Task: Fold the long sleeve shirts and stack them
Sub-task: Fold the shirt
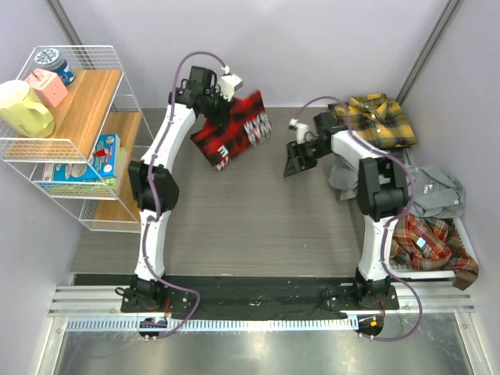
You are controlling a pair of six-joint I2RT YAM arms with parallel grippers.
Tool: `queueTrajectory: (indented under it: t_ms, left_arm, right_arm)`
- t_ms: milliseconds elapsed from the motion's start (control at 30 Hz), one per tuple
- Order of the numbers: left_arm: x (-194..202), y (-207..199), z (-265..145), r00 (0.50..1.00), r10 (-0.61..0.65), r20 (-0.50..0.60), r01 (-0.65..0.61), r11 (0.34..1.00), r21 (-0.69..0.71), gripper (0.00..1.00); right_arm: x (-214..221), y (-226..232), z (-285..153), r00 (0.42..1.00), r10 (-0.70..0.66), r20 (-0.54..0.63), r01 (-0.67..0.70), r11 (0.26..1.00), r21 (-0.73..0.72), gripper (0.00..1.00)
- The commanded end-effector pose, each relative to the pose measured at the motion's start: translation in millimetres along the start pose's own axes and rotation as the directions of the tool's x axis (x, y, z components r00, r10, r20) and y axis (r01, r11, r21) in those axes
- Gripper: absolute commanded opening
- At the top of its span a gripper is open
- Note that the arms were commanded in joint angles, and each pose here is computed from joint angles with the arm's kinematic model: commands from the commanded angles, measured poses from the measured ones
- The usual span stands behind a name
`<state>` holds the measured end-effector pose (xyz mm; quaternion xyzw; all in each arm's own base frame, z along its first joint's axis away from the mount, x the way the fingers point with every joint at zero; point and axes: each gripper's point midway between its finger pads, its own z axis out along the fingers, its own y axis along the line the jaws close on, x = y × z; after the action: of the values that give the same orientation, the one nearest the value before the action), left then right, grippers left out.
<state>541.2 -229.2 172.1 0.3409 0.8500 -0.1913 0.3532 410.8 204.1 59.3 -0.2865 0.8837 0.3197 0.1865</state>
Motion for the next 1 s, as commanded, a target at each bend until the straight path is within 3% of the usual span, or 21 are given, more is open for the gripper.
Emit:
queueTrajectory:
  t_ms: [0,67,133,200,233,333,500,567,667,700,800,933,967]
  left_arm:
    - [-40.8,-16.3,-53.7,0.818,0.574,-0.037,-0.567,0.795,-0.215,0.0]
    - [-53.7,-56.3,-61.9,0.692,0.722,-0.026,-0.707,0.669,-0.229,0.0]
    - [-17.2,-85.2,-35.8,0.587,0.805,-0.087,-0.808,0.576,-0.128,0.0]
    - [4.3,-105.5,-22.1,0.544,0.834,-0.094,-0.839,0.54,-0.063,0.0]
    - [34.1,-123.8,-5.2,0.502,0.857,-0.116,-0.861,0.508,0.019,0.01]
    - [92.0,-155.4,25.4,0.456,0.874,-0.169,-0.862,0.481,0.161,0.01]
    - [149.9,-227.1,52.8,0.491,0.852,-0.179,-0.788,0.523,0.325,0.05]
    - [152.8,-250.8,53.7,0.542,0.825,-0.159,-0.745,0.559,0.363,0.06]
    - [155.6,-272.7,48.4,0.563,0.813,-0.145,-0.717,0.569,0.402,0.09]
    - [157.7,-275.1,42.2,0.565,0.812,-0.147,-0.707,0.568,0.42,0.2]
    - [158.4,-284.7,12.4,0.603,0.786,-0.132,-0.655,0.584,0.48,0.4]
    - [123.9,-285.9,-32.3,0.724,0.686,-0.068,-0.574,0.655,0.492,0.62]
    - [119.1,-284.2,-39.6,0.754,0.654,-0.068,-0.543,0.677,0.497,0.75]
  right_arm:
    - [-14.3,-2.1,-46.5,0.982,0.134,0.136,-0.136,0.991,0.003,0.61]
    - [-7.9,-11.4,-54.1,0.972,0.178,0.154,-0.182,0.983,0.009,0.61]
    - [-2.0,-16.9,-56.2,0.958,0.237,0.159,-0.24,0.971,-0.002,0.61]
    - [5.1,-24.4,-60.2,0.942,0.292,0.162,-0.295,0.956,-0.01,0.61]
    - [8.3,-25.1,-61.2,0.938,0.308,0.161,-0.31,0.951,-0.015,0.61]
    - [14.1,-28.3,-67.1,0.932,0.322,0.166,-0.325,0.946,-0.012,0.61]
    - [34.7,-24.2,-72.4,0.931,0.341,0.133,-0.343,0.939,-0.005,0.61]
    - [40.5,-23.0,-74.0,0.93,0.345,0.126,-0.347,0.938,-0.005,0.61]
    - [45.2,-18.7,-77.9,0.937,0.329,0.113,-0.331,0.944,-0.007,0.61]
    - [48.1,-24.1,-85.7,0.932,0.342,0.119,-0.344,0.939,-0.002,0.61]
    - [40.2,-20.7,-94.3,0.949,0.29,0.127,-0.291,0.957,-0.006,0.62]
    - [24.0,-11.9,-101.2,0.96,0.236,0.15,-0.233,0.972,-0.043,0.62]
    - [19.3,-7.9,-101.6,0.963,0.22,0.156,-0.214,0.975,-0.057,0.62]
